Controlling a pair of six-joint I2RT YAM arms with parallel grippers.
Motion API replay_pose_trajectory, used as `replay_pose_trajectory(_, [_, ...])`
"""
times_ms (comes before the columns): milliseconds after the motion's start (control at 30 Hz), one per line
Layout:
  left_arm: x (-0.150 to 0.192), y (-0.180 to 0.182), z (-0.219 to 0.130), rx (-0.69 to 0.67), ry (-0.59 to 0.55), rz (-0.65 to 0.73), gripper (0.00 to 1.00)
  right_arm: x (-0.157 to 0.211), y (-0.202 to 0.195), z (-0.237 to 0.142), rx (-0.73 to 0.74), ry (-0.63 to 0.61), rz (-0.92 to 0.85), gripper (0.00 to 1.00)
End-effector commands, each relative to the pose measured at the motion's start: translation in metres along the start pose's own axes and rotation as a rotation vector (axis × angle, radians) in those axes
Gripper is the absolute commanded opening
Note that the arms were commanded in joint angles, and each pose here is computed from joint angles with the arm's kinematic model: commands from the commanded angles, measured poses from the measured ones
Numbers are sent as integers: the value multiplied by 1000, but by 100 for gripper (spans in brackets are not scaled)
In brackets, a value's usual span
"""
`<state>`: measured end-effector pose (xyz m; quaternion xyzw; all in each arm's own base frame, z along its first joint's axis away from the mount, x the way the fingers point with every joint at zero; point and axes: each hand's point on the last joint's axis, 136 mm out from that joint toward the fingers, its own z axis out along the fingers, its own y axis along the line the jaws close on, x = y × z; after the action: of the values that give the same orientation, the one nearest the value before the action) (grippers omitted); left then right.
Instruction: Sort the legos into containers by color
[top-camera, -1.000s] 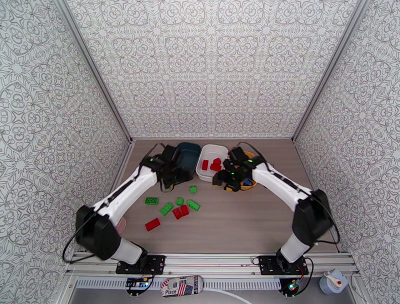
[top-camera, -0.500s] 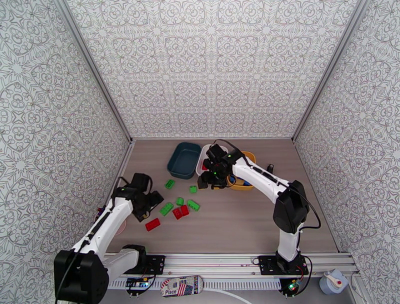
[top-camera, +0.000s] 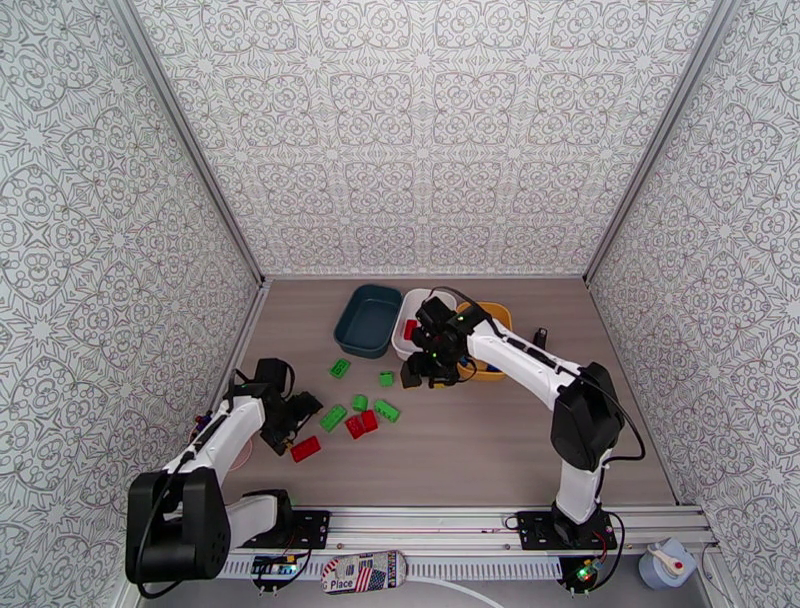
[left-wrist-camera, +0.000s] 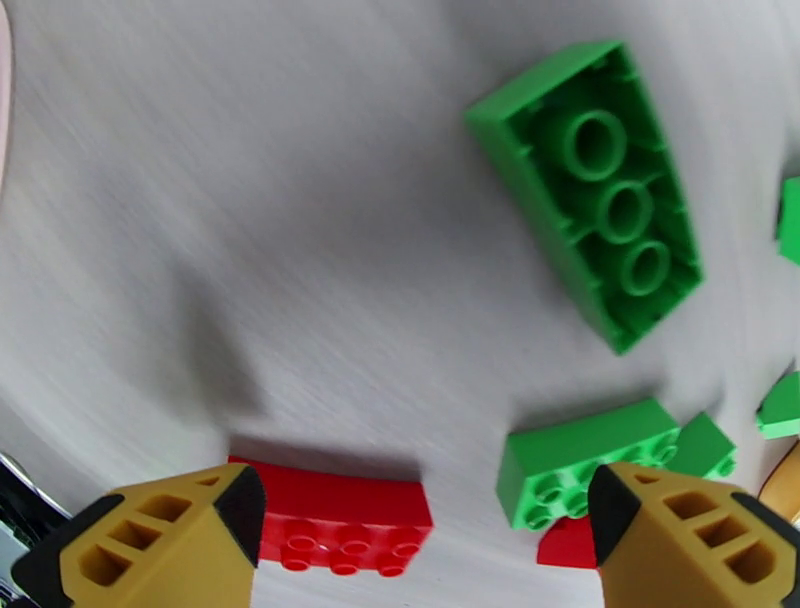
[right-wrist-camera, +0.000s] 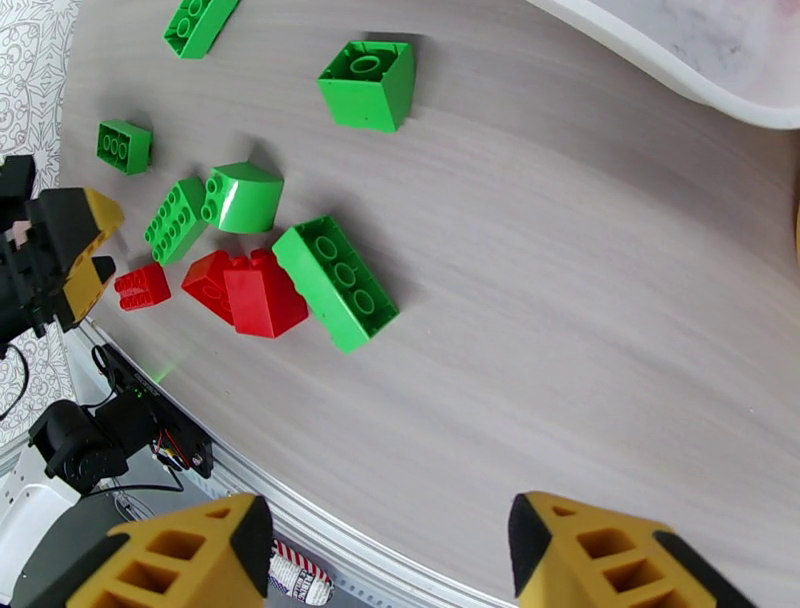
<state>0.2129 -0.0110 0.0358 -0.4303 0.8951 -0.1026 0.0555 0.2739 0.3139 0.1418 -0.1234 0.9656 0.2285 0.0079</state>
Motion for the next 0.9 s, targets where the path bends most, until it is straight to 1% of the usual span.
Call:
replay_pose_trajectory(0, [9, -2, 1, 31, 31, 33, 91, -1, 3, -10, -12, -34, 1, 67])
replay_pose_trajectory(133, [29, 3, -8, 61, 51, 24, 91, -4, 3, -9, -11, -40, 4, 67])
replay_pose_trajectory(267, [59, 5, -3, 134, 118, -26, 91, -7, 3, -7, -18, -45, 13, 67])
replay_pose_trajectory(367, [77, 7, 0, 142, 151, -16, 91, -9, 5, -6, -29, -44, 18, 67])
replay_pose_trajectory(433, [84, 10, -1, 120, 160, 7, 90, -9, 6, -5, -35, -42, 20, 67])
replay_pose_trajectory(533, [87, 20, -6, 42, 150, 60, 89, -10, 6, -5, -37, -41, 23, 67])
replay_pose_trajectory(633, [84, 23, -11, -20, 125, 128, 83, -9, 6, -5, -37, -40, 24, 67])
replay_pose_trajectory(700, [83, 22, -13, -72, 116, 197, 83, -9, 6, -4, -36, -40, 26, 67])
replay_pose_trajectory(800, [88, 23, -10, -152, 133, 282, 82, -8, 5, -6, -35, -45, 24, 67])
replay_pose_trajectory(867, [92, 22, -7, -180, 143, 319, 82, -6, 4, -7, -32, -49, 26, 67])
